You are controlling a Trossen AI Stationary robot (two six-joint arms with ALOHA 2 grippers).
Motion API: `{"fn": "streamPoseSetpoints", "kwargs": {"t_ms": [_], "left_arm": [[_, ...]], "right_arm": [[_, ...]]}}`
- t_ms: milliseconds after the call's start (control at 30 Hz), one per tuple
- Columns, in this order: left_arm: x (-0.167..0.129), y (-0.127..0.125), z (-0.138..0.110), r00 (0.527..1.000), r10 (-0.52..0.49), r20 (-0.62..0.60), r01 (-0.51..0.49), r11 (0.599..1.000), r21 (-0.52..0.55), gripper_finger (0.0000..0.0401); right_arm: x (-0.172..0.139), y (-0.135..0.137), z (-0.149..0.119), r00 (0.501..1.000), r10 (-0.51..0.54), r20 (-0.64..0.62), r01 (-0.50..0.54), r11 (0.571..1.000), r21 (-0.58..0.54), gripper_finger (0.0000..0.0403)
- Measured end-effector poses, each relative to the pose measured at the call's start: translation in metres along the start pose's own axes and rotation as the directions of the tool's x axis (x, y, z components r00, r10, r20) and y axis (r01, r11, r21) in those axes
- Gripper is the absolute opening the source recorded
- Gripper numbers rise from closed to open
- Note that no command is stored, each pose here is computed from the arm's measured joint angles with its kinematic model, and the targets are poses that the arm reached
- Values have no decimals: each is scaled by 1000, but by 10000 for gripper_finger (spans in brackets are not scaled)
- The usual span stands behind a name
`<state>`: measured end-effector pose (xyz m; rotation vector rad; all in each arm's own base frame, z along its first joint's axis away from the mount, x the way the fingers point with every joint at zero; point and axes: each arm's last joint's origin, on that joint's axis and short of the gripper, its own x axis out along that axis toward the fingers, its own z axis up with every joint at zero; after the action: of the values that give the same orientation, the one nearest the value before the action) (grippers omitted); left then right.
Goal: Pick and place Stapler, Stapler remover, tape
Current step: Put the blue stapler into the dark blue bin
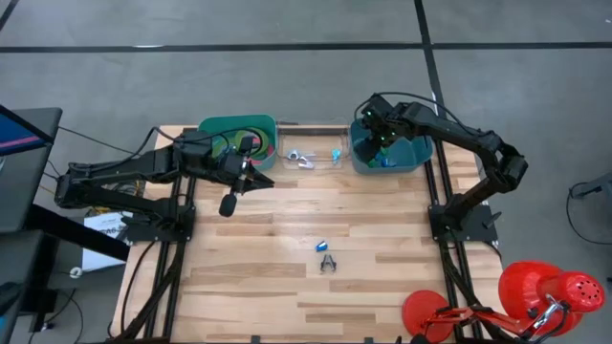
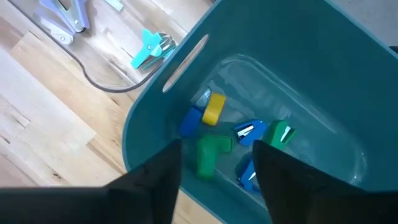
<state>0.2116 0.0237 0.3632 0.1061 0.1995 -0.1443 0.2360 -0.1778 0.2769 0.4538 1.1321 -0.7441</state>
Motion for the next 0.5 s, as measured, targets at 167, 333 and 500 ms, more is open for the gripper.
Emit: {"fn": "streamPoseSetpoints", "kwargs": {"t_ms": [167,333,500], "left_arm": [[0,0,0,1000,1,4,-1,1000,1,21],[0,0,1,1000,1,7,-1,1000,2,21],[0,0,1,1000,2,10,-2,1000,3,21]], "right_arm": [[-1,8,-1,1000,13,1,-13,999,-34,228],[-6,24,-4,998,64,16,-62,994,-87,239],[-22,46,-10,990,119,78,-103,977,-186,239]]}}
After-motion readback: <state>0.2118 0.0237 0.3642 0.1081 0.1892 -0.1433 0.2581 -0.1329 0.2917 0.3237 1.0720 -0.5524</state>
